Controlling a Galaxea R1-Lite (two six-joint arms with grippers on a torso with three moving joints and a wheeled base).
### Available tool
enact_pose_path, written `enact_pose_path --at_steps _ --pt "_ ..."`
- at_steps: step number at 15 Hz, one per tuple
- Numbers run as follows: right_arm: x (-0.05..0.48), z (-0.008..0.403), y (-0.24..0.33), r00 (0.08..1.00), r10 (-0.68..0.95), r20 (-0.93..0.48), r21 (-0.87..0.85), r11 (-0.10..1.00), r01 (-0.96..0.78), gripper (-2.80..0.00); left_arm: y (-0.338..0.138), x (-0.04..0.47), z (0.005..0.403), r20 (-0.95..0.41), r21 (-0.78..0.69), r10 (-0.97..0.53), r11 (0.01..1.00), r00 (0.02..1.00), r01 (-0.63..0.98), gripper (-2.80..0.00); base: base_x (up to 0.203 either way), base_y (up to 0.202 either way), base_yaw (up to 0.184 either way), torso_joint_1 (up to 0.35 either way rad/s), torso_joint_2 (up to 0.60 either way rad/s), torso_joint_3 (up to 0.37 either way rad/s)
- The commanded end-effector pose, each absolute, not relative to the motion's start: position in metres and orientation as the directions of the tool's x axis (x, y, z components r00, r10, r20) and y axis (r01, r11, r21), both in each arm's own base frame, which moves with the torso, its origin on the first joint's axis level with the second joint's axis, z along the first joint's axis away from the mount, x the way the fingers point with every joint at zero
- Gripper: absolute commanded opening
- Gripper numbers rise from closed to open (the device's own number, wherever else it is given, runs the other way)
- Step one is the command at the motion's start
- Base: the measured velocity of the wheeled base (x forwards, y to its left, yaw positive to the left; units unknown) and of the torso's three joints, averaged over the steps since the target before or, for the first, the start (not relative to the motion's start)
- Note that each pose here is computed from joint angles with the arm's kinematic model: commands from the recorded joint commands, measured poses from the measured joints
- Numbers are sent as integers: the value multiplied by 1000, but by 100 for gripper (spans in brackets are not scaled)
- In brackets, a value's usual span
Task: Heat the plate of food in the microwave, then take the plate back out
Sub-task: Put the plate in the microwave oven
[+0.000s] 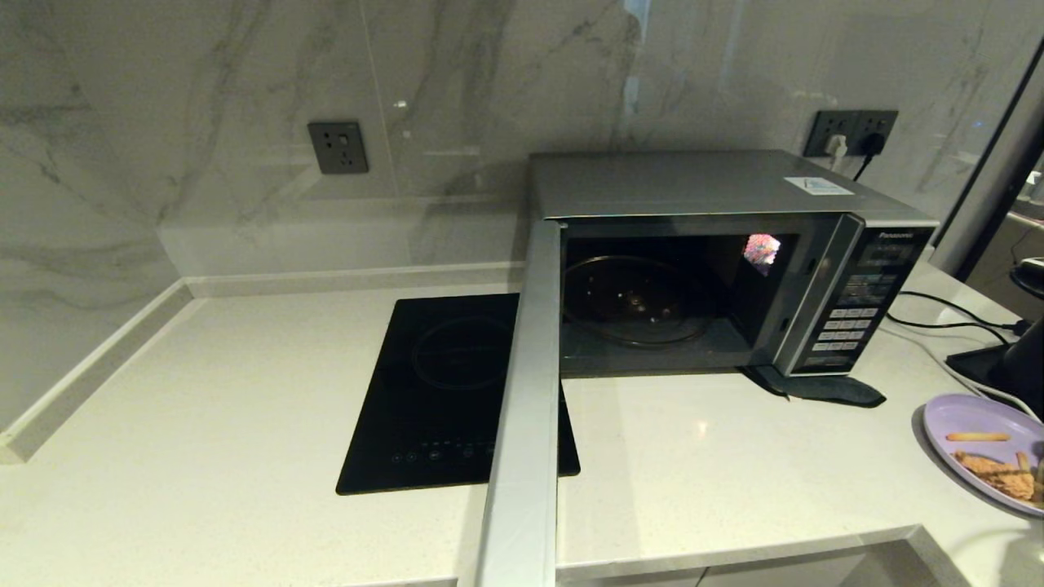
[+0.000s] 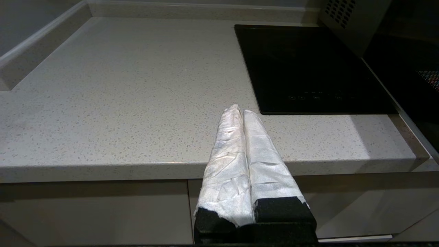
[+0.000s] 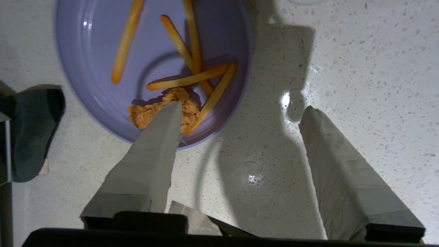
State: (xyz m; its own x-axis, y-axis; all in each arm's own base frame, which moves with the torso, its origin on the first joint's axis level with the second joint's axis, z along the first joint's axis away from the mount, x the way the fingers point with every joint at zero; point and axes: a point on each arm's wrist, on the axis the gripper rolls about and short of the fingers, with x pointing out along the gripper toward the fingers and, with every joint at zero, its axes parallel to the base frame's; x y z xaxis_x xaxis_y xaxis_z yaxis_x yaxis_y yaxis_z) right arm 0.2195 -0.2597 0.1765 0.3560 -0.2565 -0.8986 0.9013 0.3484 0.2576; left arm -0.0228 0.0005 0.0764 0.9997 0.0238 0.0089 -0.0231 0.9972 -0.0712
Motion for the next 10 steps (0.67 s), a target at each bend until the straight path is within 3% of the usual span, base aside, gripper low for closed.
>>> enact_pose_path --at_steps 1,10 --pt "225 155 -267 315 -213 -925 236 327 915 0 0 -23 76 8 -72 25 997 1000 -24 -280 0 0 0 0 0 0" --pt "239 117 -284 247 -159 -956 190 305 933 0 0 -23 76 8 -72 25 997 1000 -24 -280 0 0 0 0 0 0"
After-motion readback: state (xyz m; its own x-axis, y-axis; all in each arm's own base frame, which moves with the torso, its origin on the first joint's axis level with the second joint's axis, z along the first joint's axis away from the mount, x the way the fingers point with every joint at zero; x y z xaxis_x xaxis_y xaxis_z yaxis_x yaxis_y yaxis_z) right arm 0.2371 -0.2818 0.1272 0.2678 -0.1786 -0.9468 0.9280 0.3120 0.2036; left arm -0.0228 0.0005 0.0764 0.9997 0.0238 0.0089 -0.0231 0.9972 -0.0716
